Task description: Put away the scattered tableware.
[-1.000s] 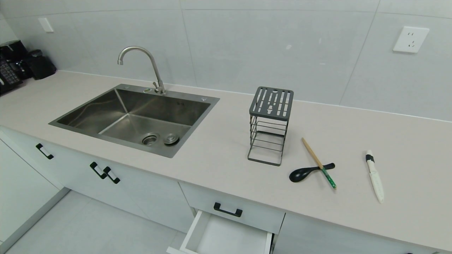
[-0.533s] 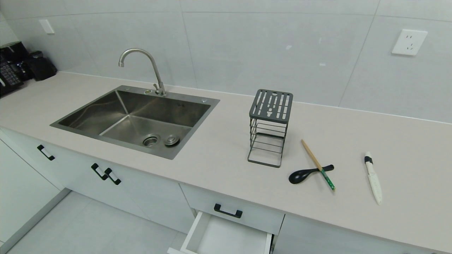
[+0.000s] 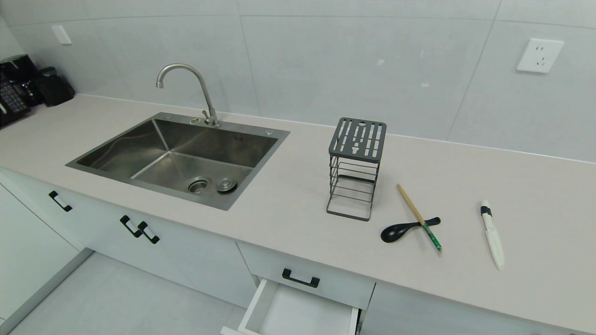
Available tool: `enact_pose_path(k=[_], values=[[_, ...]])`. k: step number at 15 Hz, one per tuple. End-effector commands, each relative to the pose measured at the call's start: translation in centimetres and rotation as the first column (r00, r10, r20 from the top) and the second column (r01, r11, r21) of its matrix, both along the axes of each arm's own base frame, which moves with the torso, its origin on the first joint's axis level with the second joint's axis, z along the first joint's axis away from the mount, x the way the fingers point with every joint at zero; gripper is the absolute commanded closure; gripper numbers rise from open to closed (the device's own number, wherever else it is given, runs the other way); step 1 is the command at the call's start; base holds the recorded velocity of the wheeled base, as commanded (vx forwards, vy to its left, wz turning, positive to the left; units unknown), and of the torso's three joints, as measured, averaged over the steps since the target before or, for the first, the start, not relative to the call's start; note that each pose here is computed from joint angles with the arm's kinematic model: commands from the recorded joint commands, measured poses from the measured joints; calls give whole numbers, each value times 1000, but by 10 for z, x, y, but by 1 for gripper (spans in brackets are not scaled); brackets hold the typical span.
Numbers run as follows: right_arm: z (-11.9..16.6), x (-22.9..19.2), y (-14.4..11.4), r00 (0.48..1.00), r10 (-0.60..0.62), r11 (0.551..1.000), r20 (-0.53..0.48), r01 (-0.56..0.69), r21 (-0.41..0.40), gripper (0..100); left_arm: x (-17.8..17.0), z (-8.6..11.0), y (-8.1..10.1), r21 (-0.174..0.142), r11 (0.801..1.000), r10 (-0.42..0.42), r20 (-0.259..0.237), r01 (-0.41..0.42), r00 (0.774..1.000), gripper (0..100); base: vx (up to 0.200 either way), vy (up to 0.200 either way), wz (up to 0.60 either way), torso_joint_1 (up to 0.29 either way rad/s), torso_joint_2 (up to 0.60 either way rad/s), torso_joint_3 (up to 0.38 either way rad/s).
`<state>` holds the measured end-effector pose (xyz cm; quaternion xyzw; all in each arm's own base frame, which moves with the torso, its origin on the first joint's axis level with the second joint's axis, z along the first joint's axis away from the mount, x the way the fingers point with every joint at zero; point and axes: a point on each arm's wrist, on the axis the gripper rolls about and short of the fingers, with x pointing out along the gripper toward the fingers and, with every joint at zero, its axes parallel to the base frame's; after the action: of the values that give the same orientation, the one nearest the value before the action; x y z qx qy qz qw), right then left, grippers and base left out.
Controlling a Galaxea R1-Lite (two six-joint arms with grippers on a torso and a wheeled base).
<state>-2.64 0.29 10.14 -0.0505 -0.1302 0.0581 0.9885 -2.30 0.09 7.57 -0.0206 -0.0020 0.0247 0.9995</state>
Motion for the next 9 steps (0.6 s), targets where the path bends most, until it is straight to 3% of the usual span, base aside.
enact_pose_path(k=[1,4,7,9], values=[[-3,3,2,995,79,996,-67,-81,-26,0,0,0,0,0,1000,1,-1,-1,1000,0,0,0,0,0,0,0],[21,25,4,916,205,977,-344,-215,8,0,0,0,0,0,1000,1,-1,-1,1000,0,0,0,0,0,0,0],[46,52,7,850,273,957,-451,-288,36,0,0,0,0,0,1000,1,-1,-1,1000,0,0,0,0,0,0,0],[48,75,11,774,308,942,-553,-331,61,0,0,0,0,0,1000,1,-1,-1,1000,0,0,0,0,0,0,0]])
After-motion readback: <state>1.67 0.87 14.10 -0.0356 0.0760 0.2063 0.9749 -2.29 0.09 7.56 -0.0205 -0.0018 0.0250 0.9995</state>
